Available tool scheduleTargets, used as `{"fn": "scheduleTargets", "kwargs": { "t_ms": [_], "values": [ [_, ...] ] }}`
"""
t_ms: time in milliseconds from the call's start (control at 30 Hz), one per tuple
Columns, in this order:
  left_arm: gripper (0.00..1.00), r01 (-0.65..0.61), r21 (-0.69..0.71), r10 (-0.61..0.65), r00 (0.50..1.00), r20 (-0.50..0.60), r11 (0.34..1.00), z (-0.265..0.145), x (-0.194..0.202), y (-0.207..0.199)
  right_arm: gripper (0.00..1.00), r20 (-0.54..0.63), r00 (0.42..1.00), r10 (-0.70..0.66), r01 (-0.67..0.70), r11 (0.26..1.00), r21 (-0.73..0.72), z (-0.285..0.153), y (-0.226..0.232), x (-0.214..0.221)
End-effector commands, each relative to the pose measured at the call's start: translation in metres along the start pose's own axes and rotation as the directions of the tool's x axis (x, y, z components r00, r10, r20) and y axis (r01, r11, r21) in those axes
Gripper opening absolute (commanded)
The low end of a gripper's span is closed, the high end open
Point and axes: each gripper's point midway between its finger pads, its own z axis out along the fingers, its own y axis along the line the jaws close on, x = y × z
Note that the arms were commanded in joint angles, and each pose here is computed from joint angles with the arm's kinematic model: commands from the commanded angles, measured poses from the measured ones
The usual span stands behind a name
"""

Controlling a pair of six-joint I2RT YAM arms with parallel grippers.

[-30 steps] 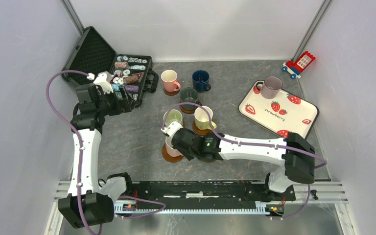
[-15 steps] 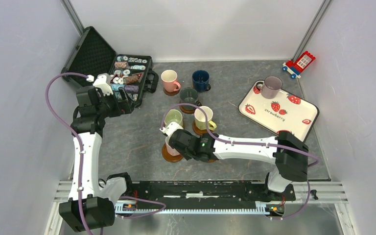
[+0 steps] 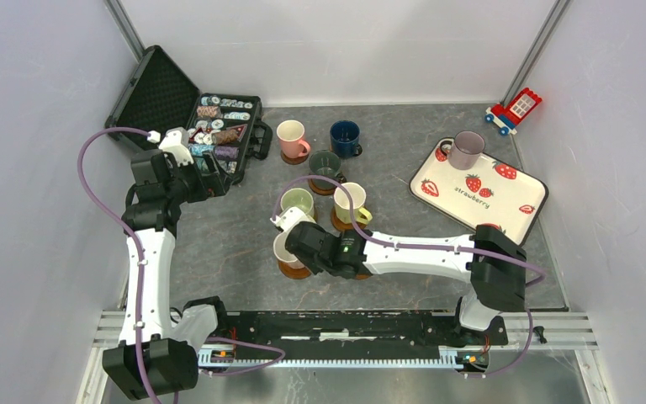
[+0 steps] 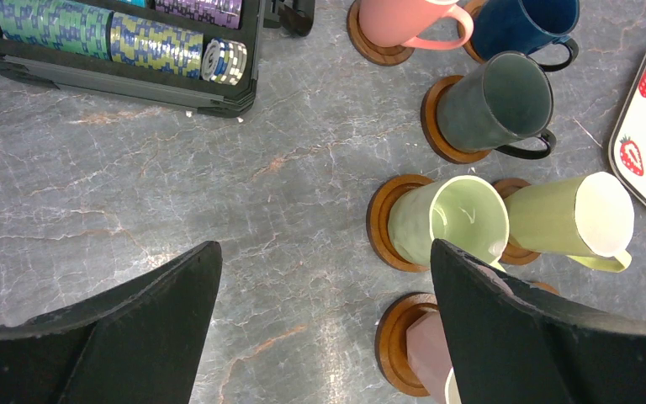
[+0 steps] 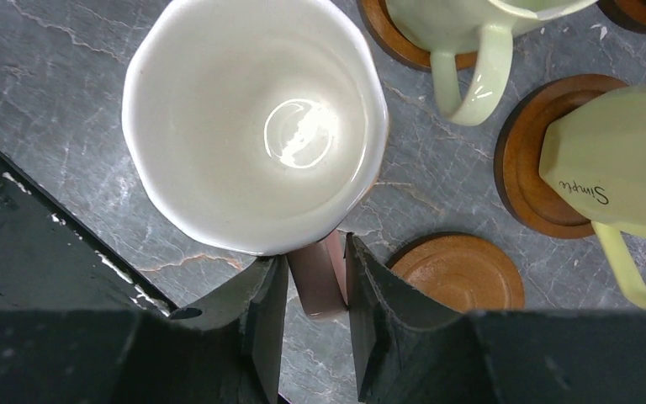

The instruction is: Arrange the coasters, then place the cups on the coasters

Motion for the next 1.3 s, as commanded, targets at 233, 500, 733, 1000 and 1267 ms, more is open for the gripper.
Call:
{"fn": "scheduleTargets", "kwargs": {
  "t_ms": [233,500,733,1000,1267],
  "values": [
    [1.0,0.01,-0.002,-0.01,0.998,0.062,1.0,-0.005,-0.016,-0.001,0.44,0.073,0.997,0.031,-0.032,0.999,0.007,-0.013,0.01,-0.021],
    [1.0,0.018,0.009,-0.019,0.998,0.06,1.0,-0.003,-0.017,-0.003,0.55,0.053,0.998,0.03,-0.03,0.999,-0.012,-0.018,0.008,-0.009],
    [1.0,0.02,0.014,-0.021,0.998,0.053,1.0,-0.003,-0.015,-0.004,0.55,0.041,0.998,0.038,-0.037,0.999,-0.018,-0.025,0.002,-0.002],
    [1.0,0.011,0.027,-0.012,0.999,0.04,1.0,-0.003,-0.013,-0.005,0.81,0.1,0.994,-0.036,0.048,0.991,-0.126,-0.053,-0.001,-0.023],
    [1.0,-0.019,0.073,0.019,1.0,0.008,0.997,0.0,-0.019,-0.012,0.98,0.358,0.926,-0.123,0.213,0.951,-0.223,-0.116,-0.042,-0.104]
  ]
}}
